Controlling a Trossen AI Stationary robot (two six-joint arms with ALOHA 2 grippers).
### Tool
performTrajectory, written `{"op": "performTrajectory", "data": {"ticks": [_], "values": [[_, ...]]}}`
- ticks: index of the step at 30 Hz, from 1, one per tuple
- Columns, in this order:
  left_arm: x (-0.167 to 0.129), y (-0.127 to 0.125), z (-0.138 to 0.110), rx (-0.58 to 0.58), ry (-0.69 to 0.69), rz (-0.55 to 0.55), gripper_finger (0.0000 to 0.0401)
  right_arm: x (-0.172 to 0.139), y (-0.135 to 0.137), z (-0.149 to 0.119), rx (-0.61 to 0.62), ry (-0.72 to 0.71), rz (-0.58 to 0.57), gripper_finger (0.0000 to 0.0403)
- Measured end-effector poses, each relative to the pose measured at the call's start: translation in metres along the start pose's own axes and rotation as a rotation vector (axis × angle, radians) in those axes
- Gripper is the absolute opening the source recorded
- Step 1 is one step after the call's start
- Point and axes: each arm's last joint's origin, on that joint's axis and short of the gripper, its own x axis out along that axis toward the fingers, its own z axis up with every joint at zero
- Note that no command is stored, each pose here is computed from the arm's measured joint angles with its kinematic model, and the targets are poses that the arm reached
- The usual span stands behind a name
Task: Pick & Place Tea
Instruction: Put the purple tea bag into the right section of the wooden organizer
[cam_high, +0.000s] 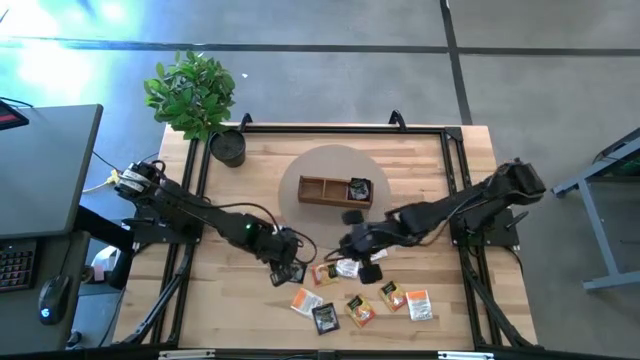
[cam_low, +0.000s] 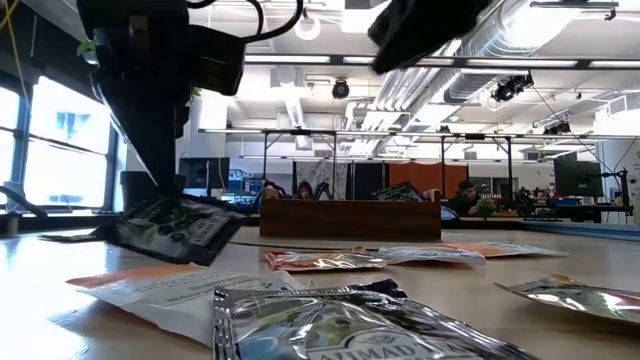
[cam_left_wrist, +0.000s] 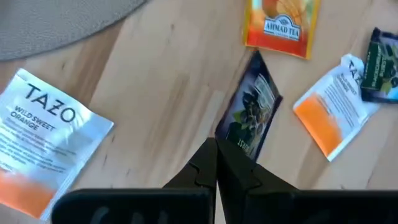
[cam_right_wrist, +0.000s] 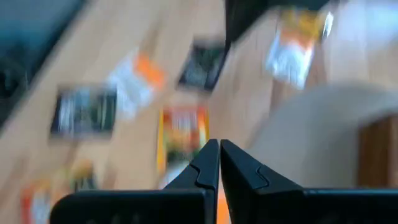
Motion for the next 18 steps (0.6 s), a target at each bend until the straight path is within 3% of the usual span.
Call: {"op": "performTrajectory", "data": {"ticks": [5, 8, 14, 18], "values": [[0.000, -0.001, 0.000, -0.006, 0.012, -0.015, 0.0000, 0.026, -0.008, -0.044, -0.036, -0.258, 0.001, 0.0043], [0.000, 0.000, 0.000, -0.005, 0.010, -0.017, 0.0000, 0.036, -0.017, -0.055, 0.077, -0.358, 0.018, 0.0073], [0.000, -0.002, 0.001, -0.005, -0.003, -0.028, 0.0000, 0.076, -0.028, -0.058, 0.231, -0.373, 0.079, 0.0132], [0.000, -0.002, 0.002, 0.007, -0.011, -0.032, 0.0000, 0.111, -0.030, -0.048, 0.350, -0.287, 0.145, 0.0159]]}}
